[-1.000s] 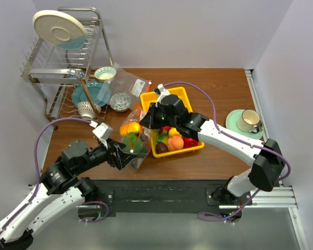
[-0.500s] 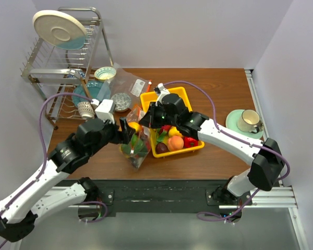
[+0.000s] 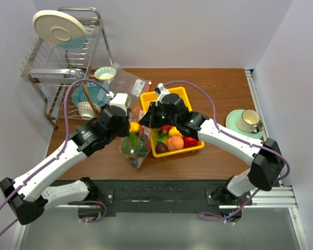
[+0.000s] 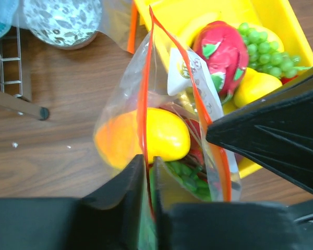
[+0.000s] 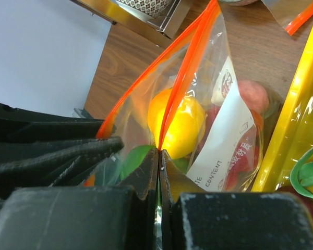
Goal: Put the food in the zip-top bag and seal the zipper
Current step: Adjust the zipper food storage bag at the center of the board.
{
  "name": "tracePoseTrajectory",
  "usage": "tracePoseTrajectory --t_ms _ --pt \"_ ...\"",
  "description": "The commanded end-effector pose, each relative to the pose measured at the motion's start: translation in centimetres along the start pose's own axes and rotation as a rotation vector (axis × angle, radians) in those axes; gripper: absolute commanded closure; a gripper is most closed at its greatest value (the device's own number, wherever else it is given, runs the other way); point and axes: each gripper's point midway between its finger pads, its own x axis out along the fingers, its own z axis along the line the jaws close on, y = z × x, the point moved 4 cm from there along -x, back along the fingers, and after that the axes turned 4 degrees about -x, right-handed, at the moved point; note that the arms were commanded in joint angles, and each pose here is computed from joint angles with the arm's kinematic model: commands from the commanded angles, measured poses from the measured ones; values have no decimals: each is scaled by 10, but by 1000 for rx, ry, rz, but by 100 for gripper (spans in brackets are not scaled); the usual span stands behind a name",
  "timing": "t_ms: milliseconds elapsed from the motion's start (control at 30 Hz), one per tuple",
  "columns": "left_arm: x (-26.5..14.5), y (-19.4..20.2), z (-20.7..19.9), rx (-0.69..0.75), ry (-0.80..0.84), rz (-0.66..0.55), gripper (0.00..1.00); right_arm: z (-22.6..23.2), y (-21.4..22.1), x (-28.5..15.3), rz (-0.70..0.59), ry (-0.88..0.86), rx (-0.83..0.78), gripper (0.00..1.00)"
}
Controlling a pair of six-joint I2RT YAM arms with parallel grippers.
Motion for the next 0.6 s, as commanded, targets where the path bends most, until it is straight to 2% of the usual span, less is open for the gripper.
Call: tracePoseTrajectory --t_ms 0,167,567 --pt "-4 -27 2 -4 -43 -93 100 8 -21 2 -54 -22 -19 100" --pt "3 -48 -1 5 -60 -143 100 -7 -37 5 -68 13 -22 100" --pt "58 -94 -10 7 -23 -197 100 -55 -95 1 -129 116 -19 100"
